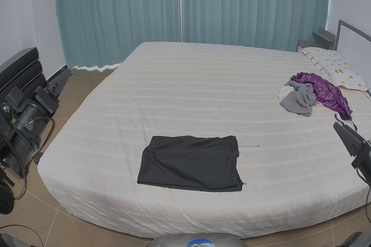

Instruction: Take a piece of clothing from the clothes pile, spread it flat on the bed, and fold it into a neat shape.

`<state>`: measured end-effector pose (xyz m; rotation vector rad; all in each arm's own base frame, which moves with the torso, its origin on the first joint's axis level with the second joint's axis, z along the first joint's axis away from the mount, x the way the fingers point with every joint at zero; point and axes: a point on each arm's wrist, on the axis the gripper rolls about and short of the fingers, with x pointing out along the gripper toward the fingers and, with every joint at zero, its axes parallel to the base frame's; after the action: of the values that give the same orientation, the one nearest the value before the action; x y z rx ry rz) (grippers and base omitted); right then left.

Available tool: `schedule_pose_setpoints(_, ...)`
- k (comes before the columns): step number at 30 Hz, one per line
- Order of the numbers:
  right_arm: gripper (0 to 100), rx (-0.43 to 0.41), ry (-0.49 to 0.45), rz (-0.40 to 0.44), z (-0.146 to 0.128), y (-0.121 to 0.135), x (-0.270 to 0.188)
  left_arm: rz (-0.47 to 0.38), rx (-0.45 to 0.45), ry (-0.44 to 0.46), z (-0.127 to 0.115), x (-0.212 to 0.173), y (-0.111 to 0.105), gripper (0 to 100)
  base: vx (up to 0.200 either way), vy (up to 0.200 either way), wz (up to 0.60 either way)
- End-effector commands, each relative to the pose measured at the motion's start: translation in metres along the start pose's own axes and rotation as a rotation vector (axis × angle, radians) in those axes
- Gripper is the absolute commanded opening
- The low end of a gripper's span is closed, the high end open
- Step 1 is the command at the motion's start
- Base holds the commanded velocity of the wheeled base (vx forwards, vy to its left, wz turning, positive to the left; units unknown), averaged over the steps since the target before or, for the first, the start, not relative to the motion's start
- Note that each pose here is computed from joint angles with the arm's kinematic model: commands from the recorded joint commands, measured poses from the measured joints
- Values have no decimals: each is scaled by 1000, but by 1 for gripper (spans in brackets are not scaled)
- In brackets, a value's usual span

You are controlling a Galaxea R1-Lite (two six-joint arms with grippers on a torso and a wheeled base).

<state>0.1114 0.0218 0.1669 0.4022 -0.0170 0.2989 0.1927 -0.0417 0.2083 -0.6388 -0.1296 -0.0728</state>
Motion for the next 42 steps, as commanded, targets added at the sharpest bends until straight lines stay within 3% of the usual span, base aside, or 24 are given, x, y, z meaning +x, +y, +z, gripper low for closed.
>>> schedule_pose_setpoints(1,100,-263,-74,62,-14,9,-114,-9,237,-253,34,-144,15,100,0,0,0)
schedule_pose_setpoints(5,100,-331,-59,-16,-19,11,-137,19,376,-295,36,-191,27,100,0,0,0)
schedule_pose_setpoints(10,100,-403,-29,-77,-21,14,-150,85,471,-342,27,-237,40,100,0,0,0)
schedule_pose_setpoints(12,100,-442,-65,-99,-21,17,-154,136,525,-363,22,-243,42,100,0,0,0)
schedule_pose_setpoints(16,100,-528,-117,-105,-29,18,-161,123,512,-427,26,-244,39,100,0,0,0)
schedule_pose_setpoints(18,100,-583,-135,-137,-30,17,-160,129,535,-396,18,-240,44,100,0,0,0)
schedule_pose_setpoints(20,100,-583,-177,-173,-29,15,-158,146,571,-352,5,-235,53,100,0,0,0)
schedule_pose_setpoints(24,100,-619,-286,-181,-45,4,-146,162,622,-360,-11,-230,65,100,0,0,0)
schedule_pose_setpoints(26,100,-607,-298,-188,-50,1,-144,162,613,-352,-12,-230,65,100,0,0,0)
schedule_pose_setpoints(30,100,-552,-230,-258,-57,-4,-143,172,603,-323,-15,-229,67,100,0,0,0)
schedule_pose_setpoints(34,100,-490,-57,-344,-74,-13,-141,218,608,-149,-30,-226,77,100,0,0,0)
schedule_pose_setpoints(35,100,-486,-54,-343,-74,-13,-141,221,608,-141,-30,-226,78,100,0,0,0)
schedule_pose_setpoints(36,100,-427,-31,-336,-77,-14,-141,250,593,-47,-39,-225,84,100,0,0,0)
schedule_pose_setpoints(39,100,-387,13,-336,-81,-16,-142,281,558,46,-47,-226,90,100,0,0,0)
schedule_pose_setpoints(42,100,-391,20,-338,-81,-16,-142,260,531,62,-49,-226,90,100,0,0,0)
